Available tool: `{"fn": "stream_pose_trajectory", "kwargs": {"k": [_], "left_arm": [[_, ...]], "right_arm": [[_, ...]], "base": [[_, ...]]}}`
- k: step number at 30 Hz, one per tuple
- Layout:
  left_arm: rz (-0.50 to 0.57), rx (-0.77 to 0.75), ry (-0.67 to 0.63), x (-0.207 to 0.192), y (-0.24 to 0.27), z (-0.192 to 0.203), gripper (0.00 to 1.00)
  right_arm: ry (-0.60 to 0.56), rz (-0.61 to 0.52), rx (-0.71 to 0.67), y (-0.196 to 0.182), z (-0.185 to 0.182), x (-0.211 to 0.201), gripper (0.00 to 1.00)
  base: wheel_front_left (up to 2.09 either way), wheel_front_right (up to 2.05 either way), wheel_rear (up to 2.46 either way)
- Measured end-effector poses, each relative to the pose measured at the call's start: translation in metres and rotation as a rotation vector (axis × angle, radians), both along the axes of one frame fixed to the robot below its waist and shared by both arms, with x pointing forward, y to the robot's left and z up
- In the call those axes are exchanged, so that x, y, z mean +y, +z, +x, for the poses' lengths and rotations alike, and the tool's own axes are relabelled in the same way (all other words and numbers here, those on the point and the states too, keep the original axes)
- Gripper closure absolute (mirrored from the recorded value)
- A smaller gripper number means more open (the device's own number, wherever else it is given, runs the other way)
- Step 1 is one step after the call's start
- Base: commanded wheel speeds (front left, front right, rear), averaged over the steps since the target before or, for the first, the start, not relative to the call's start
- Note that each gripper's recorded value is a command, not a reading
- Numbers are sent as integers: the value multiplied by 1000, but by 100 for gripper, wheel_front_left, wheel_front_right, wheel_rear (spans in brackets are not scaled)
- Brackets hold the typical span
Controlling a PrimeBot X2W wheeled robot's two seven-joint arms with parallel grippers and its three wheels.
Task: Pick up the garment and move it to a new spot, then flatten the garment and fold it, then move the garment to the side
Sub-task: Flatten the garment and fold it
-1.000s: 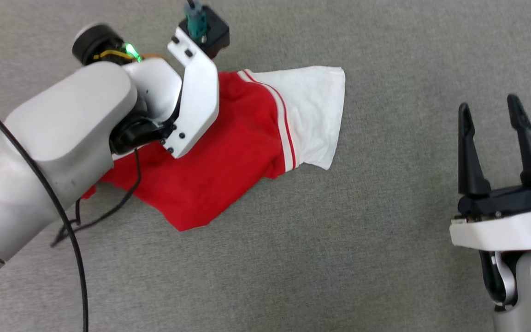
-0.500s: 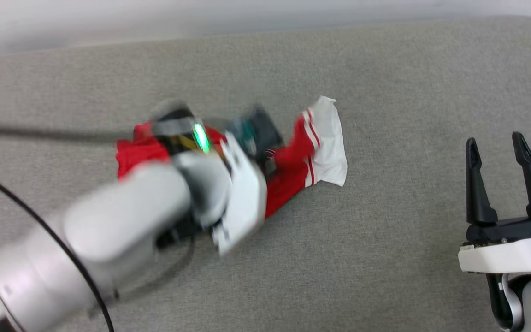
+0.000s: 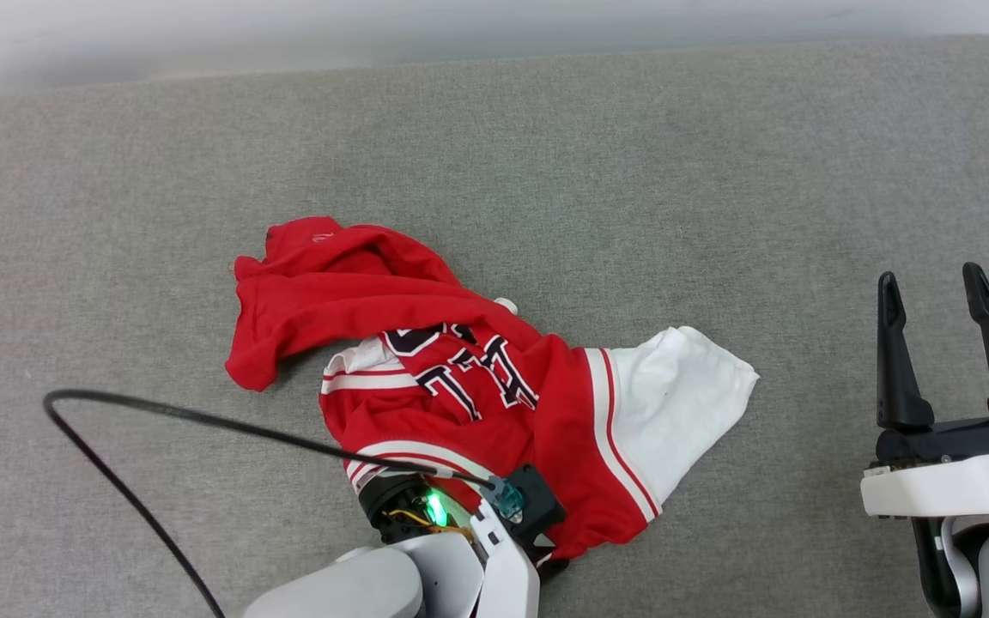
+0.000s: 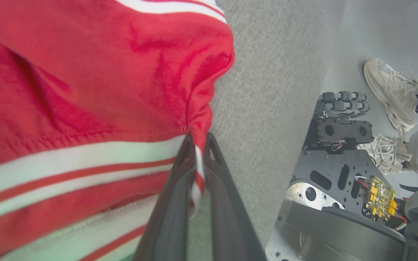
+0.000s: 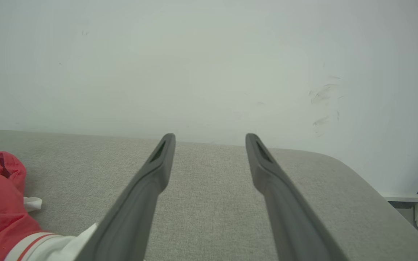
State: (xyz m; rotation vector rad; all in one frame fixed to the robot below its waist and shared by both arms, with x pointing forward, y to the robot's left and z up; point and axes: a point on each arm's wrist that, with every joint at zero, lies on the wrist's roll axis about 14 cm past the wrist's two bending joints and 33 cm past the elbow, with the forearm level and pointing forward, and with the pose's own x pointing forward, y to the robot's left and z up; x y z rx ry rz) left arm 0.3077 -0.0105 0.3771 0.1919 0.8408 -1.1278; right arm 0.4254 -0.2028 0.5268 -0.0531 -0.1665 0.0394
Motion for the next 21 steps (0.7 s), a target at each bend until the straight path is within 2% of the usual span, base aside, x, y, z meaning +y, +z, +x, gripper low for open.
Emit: {"fn": "stream_pose_trajectory", "kwargs": {"k": [3,4,5,9,14,18,21], "left_arm": [[1,-6,1,-2,-4,2,100],[-7,-17,3,-4,-3,3,55],[-22,-33,6,-7,-1,4,0],[-112,-152,46,-18,26,21,0],[-255,-374,169,-17,85,52,0],[-327,-569,333,11,127,78,0],[-363,-709,492,43,152,93,0]], "right_arm": [[0,-2,3,-1,0,-1,0],[1,-3,3,0,0,0,0],[3,-7,-1,1,-1,0,0],[19,-34,-39,16,-2,1,0],[51,-87,-112,43,-1,3,0],[115,-166,-137,54,3,13,0],[174,-240,-106,47,8,20,0]], "base": [[0,0,0],[0,0,0],[0,0,0],[0,0,0],[0,0,0],[0,0,0],[0,0,0]]}}
